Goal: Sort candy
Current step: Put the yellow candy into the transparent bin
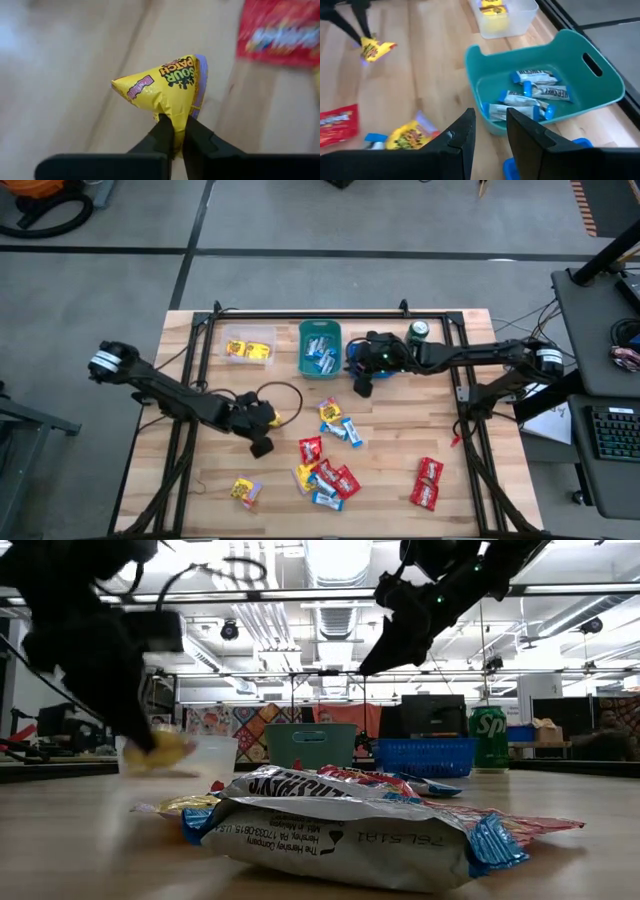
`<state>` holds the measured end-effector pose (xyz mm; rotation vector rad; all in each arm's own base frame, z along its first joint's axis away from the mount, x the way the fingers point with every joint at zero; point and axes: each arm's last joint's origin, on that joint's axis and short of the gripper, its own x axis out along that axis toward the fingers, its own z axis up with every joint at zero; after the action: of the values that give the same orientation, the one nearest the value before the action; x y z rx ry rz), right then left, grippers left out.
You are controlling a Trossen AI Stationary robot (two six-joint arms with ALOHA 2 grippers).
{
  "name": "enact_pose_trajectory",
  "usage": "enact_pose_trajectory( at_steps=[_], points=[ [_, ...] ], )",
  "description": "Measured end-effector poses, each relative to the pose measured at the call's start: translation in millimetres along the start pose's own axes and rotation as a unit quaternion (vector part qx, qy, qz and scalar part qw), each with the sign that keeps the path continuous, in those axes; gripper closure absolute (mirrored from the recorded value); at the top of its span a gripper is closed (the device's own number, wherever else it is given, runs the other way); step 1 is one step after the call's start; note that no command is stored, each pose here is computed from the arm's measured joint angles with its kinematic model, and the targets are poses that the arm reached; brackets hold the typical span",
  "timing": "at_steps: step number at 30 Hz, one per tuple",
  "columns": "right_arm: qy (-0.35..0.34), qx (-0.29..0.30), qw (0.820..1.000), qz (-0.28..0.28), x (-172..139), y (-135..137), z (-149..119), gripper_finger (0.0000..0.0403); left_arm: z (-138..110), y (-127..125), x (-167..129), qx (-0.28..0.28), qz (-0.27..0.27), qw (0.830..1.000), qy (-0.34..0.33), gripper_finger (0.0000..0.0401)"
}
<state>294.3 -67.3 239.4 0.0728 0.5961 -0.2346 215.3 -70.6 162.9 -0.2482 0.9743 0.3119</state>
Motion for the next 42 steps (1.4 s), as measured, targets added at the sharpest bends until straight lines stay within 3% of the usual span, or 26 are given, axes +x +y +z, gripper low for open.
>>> enact_pose_trajectory(
  at_steps=[3, 6, 9, 13, 20, 27, 34, 42],
  points=[
    [-0.005, 0.007, 1.0, 0.011, -6, 2, 2, 0.03, 11, 9, -16, -0.003, -0.011, 0.999, -0.042, 0.0391],
    [-0.008, 0.013, 1.0, 0.016, -11, 3, 4, 0.03, 26, 24, -34, -0.016, 0.017, 0.995, -0.102, 0.0393],
    [-0.011, 0.02, 1.0, 0.017, -13, 3, 5, 0.03, 45, 44, -51, -0.029, 0.066, 0.985, -0.156, 0.0393],
    [-0.008, 0.028, 0.999, 0.016, -12, 3, 4, 0.03, 65, 80, -67, -0.055, 0.165, 0.969, -0.174, 0.0394],
    [-0.006, 0.048, 0.999, 0.016, -11, 3, 3, 0.03, 73, 153, -67, -0.125, 0.268, 0.949, -0.108, 0.0394],
    [-0.006, 0.064, 0.998, 0.016, -11, 3, 3, 0.03, 62, 214, -44, -0.215, 0.239, 0.947, -0.002, 0.0393],
    [-0.002, 0.079, 0.997, 0.016, -11, 3, 3, 0.03, 60, 230, -23, -0.21, 0.243, 0.946, 0.054, 0.037],
    [0.018, 0.123, 0.992, 0.015, -11, 4, -1, 0.03, 62, 233, -15, -0.201, 0.241, 0.947, 0.074, 0.0309]
  ],
)
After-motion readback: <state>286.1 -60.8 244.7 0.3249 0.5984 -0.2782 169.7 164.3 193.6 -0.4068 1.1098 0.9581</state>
